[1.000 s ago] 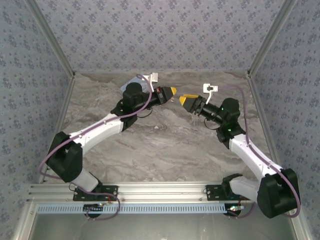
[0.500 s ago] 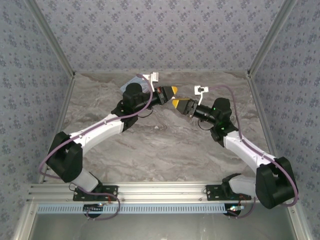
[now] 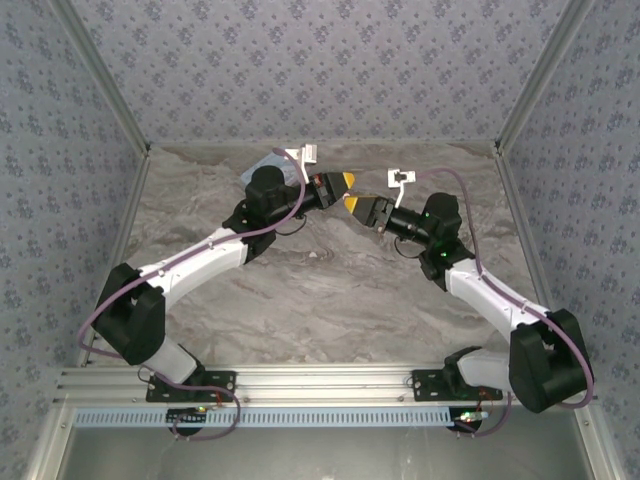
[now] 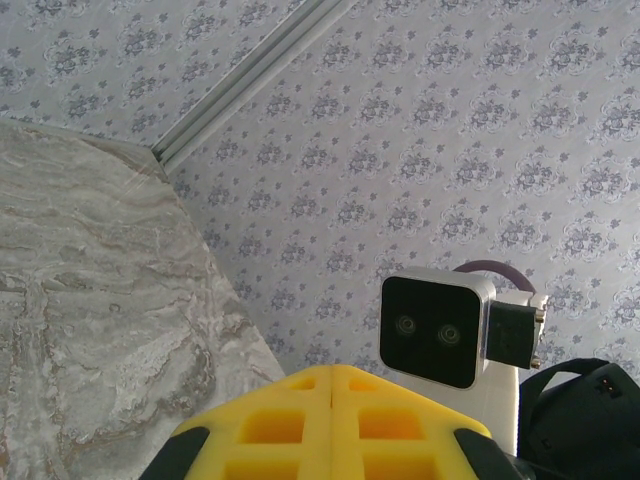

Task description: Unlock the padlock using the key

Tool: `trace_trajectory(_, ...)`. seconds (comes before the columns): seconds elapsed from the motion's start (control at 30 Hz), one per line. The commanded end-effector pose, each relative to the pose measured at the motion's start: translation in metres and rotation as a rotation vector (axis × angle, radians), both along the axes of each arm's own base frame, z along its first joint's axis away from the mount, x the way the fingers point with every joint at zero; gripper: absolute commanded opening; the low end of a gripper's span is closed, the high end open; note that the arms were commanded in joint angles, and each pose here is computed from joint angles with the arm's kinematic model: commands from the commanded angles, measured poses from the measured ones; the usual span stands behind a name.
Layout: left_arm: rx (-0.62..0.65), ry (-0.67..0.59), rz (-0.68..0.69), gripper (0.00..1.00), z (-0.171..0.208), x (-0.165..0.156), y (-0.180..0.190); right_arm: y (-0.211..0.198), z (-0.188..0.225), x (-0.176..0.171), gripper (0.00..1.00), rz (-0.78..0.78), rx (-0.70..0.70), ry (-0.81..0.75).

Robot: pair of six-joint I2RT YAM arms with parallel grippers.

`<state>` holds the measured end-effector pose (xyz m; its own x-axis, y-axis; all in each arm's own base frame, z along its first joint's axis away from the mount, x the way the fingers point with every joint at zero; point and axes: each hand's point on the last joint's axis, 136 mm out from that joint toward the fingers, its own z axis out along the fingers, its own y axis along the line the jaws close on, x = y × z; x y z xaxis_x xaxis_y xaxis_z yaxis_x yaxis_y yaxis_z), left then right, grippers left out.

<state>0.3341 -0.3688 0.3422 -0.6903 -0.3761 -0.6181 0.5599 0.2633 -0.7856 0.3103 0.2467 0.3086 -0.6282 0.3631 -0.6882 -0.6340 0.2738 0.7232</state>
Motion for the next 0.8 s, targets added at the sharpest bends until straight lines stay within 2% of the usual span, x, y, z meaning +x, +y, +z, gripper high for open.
trace_trajectory(0.0,-0.044,-0.080,0.000,0.00,0.028,-0.005,0.003,0.001,0.020,0.004,0.31,-0.008,0.028,-0.044)
trace_trajectory(0.3,-0.044,-0.083,0.001,0.00,0.027,-0.005,0.003,0.004,0.021,0.007,0.22,0.000,0.039,-0.033)
trace_trajectory(0.57,-0.029,-0.080,0.019,0.00,0.024,-0.002,0.008,0.002,0.014,0.008,0.05,-0.018,0.011,-0.029)
trace_trajectory(0.67,-0.012,-0.075,0.046,0.12,0.023,0.002,0.016,0.000,0.006,0.007,0.02,-0.035,-0.030,-0.017)
trace_trajectory(0.7,-0.004,-0.073,0.056,0.18,0.021,0.005,0.019,-0.002,0.003,0.007,0.01,-0.042,-0.045,-0.016)
trace_trajectory(0.77,0.017,-0.072,0.077,0.39,0.020,0.009,0.025,-0.004,-0.004,0.005,0.01,-0.056,-0.085,-0.005)
